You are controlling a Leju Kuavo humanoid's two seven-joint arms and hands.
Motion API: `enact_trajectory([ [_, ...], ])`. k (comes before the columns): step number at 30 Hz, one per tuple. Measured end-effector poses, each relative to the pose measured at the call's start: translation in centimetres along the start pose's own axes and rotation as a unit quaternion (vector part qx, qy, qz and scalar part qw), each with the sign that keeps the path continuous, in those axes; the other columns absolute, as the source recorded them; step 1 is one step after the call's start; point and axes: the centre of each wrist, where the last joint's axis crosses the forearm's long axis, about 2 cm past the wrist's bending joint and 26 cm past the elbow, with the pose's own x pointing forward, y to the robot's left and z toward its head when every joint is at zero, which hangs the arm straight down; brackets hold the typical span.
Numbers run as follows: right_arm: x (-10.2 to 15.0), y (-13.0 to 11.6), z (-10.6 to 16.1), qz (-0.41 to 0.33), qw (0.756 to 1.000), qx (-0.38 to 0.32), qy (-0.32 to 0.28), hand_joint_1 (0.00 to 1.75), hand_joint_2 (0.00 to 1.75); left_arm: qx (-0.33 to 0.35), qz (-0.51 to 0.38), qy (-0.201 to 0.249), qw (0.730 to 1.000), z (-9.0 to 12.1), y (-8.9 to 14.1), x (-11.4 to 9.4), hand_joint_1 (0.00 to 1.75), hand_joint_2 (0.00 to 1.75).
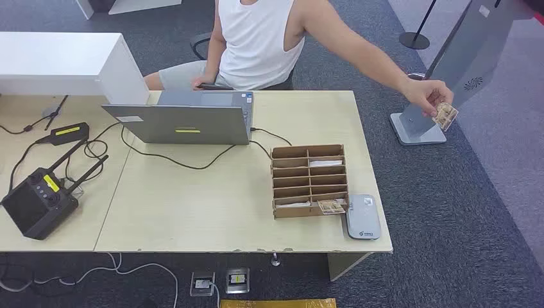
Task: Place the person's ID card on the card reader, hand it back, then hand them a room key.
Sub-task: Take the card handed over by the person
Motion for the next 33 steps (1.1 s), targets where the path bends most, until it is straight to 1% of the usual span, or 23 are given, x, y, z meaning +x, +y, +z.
enact_trajectory([
  [8, -0.3, 1.5, 0.3, 0.015, 1.0, 0.019, 0.0, 0.0, 0.0, 0.008, 0.011, 0.005, 1.0, 0.0, 0.1, -0.2, 0.0, 0.0],
  [11, -0.3, 1.8, 0.4, 0.01, 1.0, 0.02, 0.002, 0.0, 0.0, 0.011, 0.012, 0.006, 1.0, 0.0, 0.2, -0.3, 0.0, 0.0],
  [15, 0.0, 1.6, 0.4, -0.03, 0.999, 0.012, 0.005, 0.0, 1.75, 0.014, 0.012, 0.009, 1.0, 0.1, 0.4, -0.5, 0.0, 0.0],
  [17, 0.6, 1.1, 0.3, -0.073, 0.997, 0.003, 0.004, 0.0, 1.75, 0.016, 0.016, 0.011, 1.0, 0.1, 0.5, -0.7, 0.0, 0.0],
  [19, 1.4, 0.0, 0.2, -0.127, 0.992, -0.012, -0.004, 0.0, 1.75, 0.019, 0.022, 0.012, 0.999, 0.1, 0.6, -0.8, 0.0, 0.0],
  [20, 2.1, -0.8, 0.1, -0.153, 0.988, -0.023, -0.018, 0.0, 1.75, 0.02, 0.024, 0.011, 0.999, 0.1, 0.6, -0.8, 0.0, 0.0],
  [22, 4.2, -3.5, 0.0, -0.19, 0.978, -0.053, -0.066, 0.0, 1.75, 0.022, 0.026, 0.009, 0.999, 0.1, 0.7, -0.9, 0.0, 0.0],
  [24, 7.5, -7.5, 0.3, -0.22, 0.963, -0.096, -0.12, 0.0, 1.75, 0.022, 0.026, 0.008, 0.999, 0.1, 0.8, -1.1, 0.0, 0.0],
  [26, 11.8, -11.9, 1.4, -0.263, 0.94, -0.137, -0.172, 0.0, 1.75, 0.022, 0.025, 0.007, 0.999, 0.2, 0.8, -1.4, 0.0, 0.0],
  [28, 16.3, -16.1, 3.5, -0.312, 0.908, -0.164, -0.227, 0.0, 1.75, 0.023, 0.024, 0.007, 0.999, 0.2, 0.9, -1.6, 0.0, 0.0],
  [30, 20.5, -20.2, 6.2, -0.361, 0.868, -0.187, -0.284, 0.0, 1.75, 0.025, 0.024, 0.007, 0.999, 0.2, 1.2, -1.7, 0.0, 0.0],
  [33, 25.3, -25.4, 10.7, -0.427, 0.804, -0.209, -0.358, 0.0, 1.75, 0.027, 0.025, 0.009, 0.999, 0.2, 1.5, -1.9, 0.0, 0.0],
])
